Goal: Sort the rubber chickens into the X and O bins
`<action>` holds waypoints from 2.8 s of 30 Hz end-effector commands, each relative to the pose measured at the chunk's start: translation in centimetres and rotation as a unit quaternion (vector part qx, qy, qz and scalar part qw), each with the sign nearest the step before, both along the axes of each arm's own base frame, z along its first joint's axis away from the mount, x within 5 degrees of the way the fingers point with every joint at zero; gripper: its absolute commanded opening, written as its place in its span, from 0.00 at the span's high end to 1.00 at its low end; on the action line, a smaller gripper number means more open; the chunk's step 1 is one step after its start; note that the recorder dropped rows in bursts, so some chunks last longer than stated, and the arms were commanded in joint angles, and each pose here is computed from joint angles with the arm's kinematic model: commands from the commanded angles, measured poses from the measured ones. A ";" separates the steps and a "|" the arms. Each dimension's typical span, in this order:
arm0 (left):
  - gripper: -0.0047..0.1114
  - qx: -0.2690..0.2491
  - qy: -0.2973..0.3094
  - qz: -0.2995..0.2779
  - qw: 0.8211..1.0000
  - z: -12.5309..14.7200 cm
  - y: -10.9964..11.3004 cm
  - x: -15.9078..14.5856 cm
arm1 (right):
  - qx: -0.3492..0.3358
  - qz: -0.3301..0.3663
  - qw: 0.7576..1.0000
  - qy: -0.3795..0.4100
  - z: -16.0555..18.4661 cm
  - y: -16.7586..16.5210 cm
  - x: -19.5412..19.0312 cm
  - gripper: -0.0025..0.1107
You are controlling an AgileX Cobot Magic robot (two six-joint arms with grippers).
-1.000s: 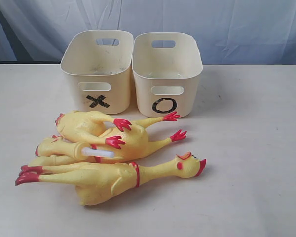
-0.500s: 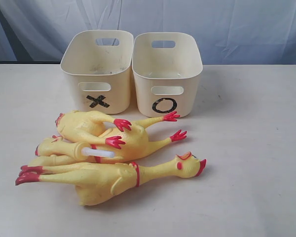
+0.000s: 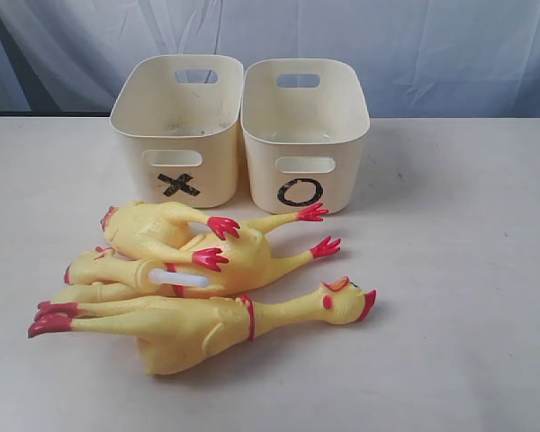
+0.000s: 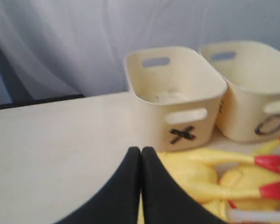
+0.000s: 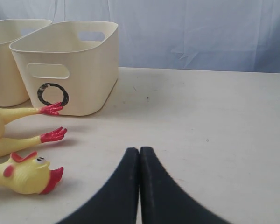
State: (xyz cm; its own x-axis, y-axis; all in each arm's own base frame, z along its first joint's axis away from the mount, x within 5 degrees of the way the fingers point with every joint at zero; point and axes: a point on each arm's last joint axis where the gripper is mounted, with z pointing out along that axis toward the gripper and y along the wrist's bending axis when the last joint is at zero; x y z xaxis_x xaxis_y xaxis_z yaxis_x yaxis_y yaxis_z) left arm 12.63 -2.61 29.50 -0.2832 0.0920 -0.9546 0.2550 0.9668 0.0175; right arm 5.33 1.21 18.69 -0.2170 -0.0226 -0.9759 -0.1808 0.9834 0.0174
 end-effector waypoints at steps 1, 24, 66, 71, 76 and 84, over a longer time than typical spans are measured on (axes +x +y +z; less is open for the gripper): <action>0.96 0.061 0.052 -0.104 0.991 -1.7 -2.3 2.1 | 0.000 0.001 1.000 -0.004 -0.1 0.0 0.0 0.98; 0.50 0.290 0.071 -0.399 0.867 -9.3 -11.4 7.6 | 0.000 0.001 1.000 -0.004 -0.1 0.0 0.0 0.98; 0.55 0.262 0.078 -0.473 0.837 -10.4 -13.4 8.5 | 0.000 0.001 1.000 -0.004 -0.1 0.0 0.0 0.98; 0.55 0.263 0.078 -0.473 0.838 -10.4 -13.4 8.5 | 0.000 0.001 1.000 -0.004 -0.1 0.0 0.0 0.98; 0.55 0.264 0.078 -0.471 0.838 -10.4 -13.3 8.6 | 0.000 0.001 1.000 -0.004 -0.1 0.0 0.0 0.98; 0.55 0.275 0.092 -0.474 0.831 -11.4 -13.3 8.8 | 0.000 0.001 1.000 -0.004 -0.1 0.0 0.0 0.98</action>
